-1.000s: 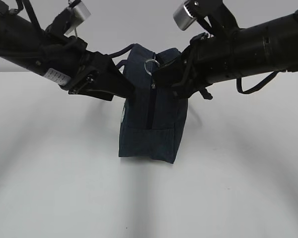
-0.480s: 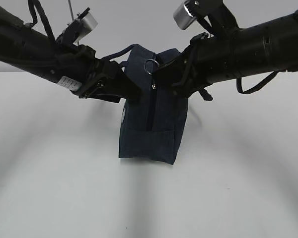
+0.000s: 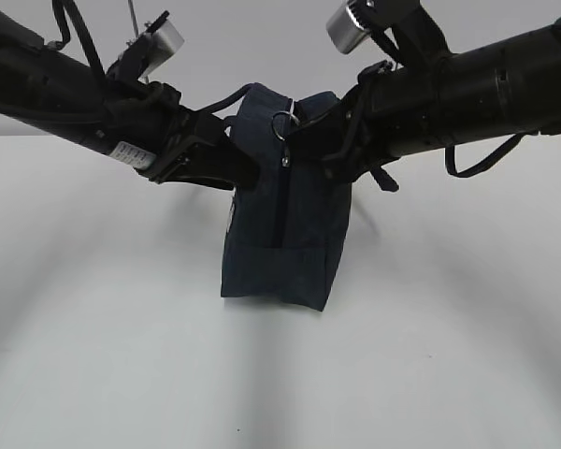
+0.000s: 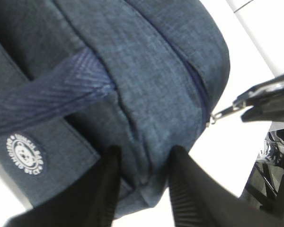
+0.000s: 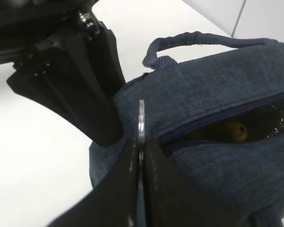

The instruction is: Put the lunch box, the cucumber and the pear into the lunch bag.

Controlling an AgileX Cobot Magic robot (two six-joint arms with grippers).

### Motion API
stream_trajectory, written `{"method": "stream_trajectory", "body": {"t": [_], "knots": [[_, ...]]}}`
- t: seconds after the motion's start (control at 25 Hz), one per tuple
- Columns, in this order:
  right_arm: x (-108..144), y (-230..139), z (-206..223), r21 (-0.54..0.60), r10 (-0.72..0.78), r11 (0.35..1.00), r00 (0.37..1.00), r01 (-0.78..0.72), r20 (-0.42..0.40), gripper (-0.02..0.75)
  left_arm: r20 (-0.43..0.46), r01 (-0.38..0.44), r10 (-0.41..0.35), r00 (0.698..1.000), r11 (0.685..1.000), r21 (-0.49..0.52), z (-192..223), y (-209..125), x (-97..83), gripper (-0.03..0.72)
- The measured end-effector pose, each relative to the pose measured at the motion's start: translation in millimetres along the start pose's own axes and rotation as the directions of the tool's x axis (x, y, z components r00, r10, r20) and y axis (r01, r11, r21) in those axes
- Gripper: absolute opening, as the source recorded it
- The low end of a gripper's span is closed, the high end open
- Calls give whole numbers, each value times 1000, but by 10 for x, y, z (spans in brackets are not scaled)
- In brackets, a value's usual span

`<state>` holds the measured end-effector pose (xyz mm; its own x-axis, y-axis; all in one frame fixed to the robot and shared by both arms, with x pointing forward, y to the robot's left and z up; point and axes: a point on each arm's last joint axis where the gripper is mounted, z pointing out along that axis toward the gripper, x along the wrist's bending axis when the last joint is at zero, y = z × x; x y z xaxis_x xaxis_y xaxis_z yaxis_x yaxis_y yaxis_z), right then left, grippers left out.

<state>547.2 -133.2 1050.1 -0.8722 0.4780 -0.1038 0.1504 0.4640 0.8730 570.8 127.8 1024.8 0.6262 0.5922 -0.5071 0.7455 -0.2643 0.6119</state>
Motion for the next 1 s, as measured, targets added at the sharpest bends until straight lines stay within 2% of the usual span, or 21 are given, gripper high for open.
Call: {"method": "stream_trajectory", "body": {"t": [0.16, 0.36, 1.0], "knots": [[0, 0, 0, 0, 4, 1000, 1000, -4, 0, -16, 4, 1, -1, 1000, 1000, 0, 0, 0, -4, 141], [0, 0, 0, 0, 13, 1000, 1000, -13, 0, -16, 3, -1, 1, 1000, 1000, -1, 0, 1, -3, 20], [-79, 1, -4, 10, 16, 1000, 996, -16, 87, -16, 41, -1, 0, 999, 1000, 28, -1, -26, -38, 11]]}}
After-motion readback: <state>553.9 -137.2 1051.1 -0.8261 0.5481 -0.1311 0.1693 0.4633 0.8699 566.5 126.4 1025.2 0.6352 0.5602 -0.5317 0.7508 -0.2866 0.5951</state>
